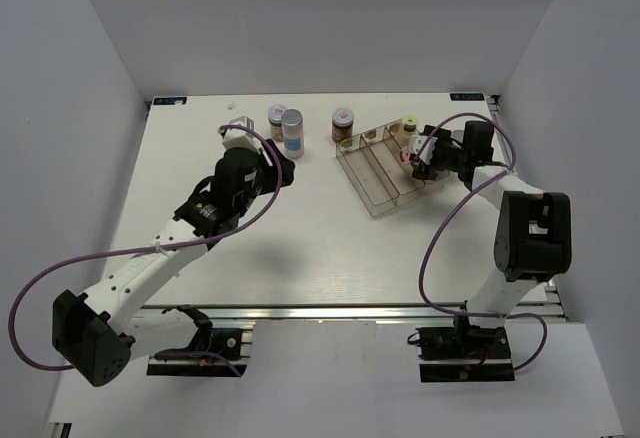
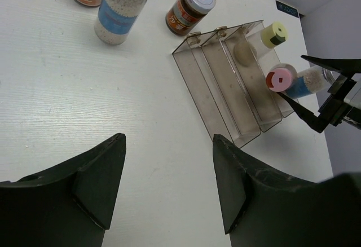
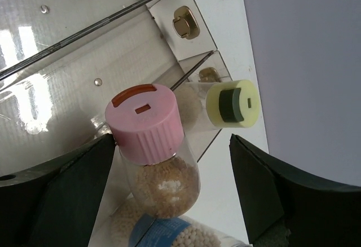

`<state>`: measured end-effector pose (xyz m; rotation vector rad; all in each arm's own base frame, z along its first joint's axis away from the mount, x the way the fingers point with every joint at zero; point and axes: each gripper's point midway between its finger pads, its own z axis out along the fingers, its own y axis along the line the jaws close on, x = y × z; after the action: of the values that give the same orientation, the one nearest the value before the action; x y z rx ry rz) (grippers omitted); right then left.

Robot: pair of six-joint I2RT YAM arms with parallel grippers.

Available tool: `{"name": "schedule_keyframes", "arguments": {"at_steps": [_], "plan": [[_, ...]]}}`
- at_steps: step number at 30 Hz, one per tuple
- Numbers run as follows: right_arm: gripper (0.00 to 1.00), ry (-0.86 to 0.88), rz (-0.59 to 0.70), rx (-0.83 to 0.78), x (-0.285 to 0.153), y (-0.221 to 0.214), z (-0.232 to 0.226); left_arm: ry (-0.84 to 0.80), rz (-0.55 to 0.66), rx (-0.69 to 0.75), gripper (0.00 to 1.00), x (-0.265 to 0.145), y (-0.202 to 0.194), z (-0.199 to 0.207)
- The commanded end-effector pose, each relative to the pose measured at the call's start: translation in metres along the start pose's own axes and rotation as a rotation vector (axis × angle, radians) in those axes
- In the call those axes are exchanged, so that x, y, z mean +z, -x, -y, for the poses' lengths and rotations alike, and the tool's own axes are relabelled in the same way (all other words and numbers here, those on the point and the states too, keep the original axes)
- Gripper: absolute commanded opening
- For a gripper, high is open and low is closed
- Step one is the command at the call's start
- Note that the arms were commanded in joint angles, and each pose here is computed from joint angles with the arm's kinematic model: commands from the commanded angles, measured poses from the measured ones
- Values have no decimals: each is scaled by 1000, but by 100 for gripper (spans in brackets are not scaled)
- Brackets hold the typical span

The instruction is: Organize the condiment bottles

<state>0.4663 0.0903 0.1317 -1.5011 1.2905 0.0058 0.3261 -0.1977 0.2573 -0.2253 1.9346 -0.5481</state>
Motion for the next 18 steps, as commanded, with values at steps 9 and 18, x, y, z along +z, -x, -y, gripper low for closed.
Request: {"name": "schedule_keyframes", "arguments": {"at_steps": [9,18], "plan": [[80,81,25,-43,18,-5,4,26,23,-28,73,-12,5,-8],[67,137,71,-13,34,4,-6,37,19,-52,73,-17,2,-12]]}}
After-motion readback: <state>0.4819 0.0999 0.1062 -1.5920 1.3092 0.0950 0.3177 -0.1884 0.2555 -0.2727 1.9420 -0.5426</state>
